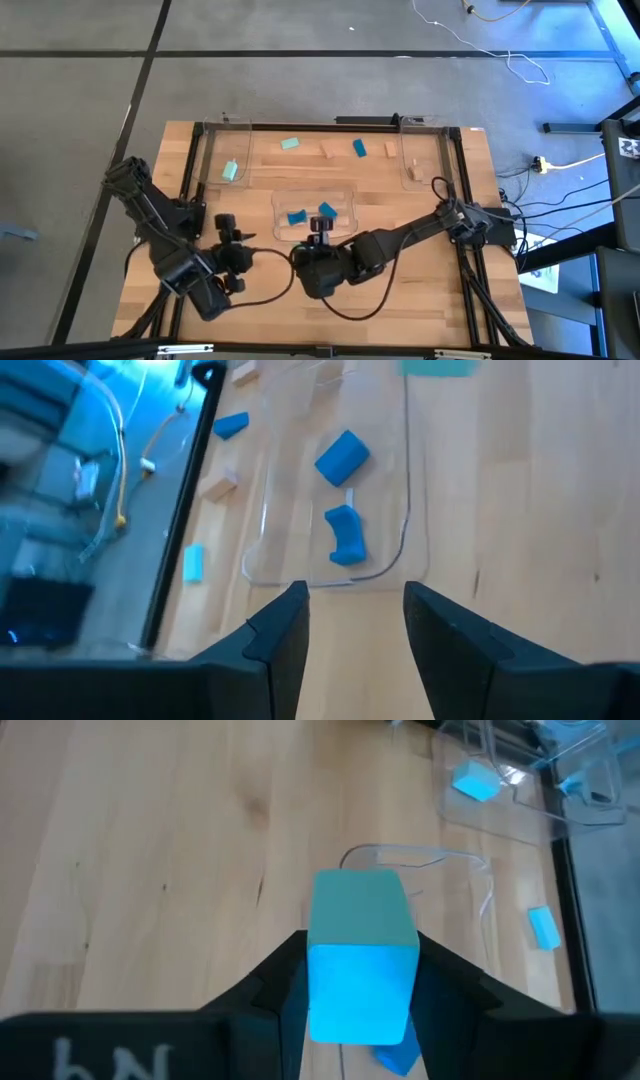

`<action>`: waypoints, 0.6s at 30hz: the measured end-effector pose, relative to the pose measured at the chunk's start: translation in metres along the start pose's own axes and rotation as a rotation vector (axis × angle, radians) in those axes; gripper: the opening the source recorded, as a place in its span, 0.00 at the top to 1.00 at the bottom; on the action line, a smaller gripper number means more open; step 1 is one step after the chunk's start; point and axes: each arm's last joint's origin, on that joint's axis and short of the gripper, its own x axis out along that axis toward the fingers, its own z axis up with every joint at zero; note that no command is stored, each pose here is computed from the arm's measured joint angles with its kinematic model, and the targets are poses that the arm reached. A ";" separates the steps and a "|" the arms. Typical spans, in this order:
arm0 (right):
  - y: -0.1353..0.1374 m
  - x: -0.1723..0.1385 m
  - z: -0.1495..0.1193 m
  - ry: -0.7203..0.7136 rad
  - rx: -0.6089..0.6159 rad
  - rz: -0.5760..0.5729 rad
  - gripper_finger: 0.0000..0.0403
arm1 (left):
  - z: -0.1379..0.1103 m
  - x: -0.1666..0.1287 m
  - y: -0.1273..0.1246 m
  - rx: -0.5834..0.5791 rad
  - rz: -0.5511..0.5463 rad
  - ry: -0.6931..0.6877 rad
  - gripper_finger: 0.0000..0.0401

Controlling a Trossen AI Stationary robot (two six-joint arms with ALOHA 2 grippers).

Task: Sort & place blocks by color
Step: Put the bottom light blue block into the top left transparent bin

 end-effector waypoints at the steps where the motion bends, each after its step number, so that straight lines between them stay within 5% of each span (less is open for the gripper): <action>1: -0.002 0.002 0.001 -0.006 0.008 -0.002 0.68 | 0.000 0.002 -0.001 0.028 -0.004 -0.006 0.61; 8: -0.011 0.008 0.005 -0.021 0.044 0.000 0.68 | 0.002 0.006 -0.003 0.181 -0.009 -0.015 0.61; 18: -0.016 0.010 0.011 -0.044 0.145 0.176 0.68 | 0.003 0.001 -0.003 0.392 0.079 -0.090 0.61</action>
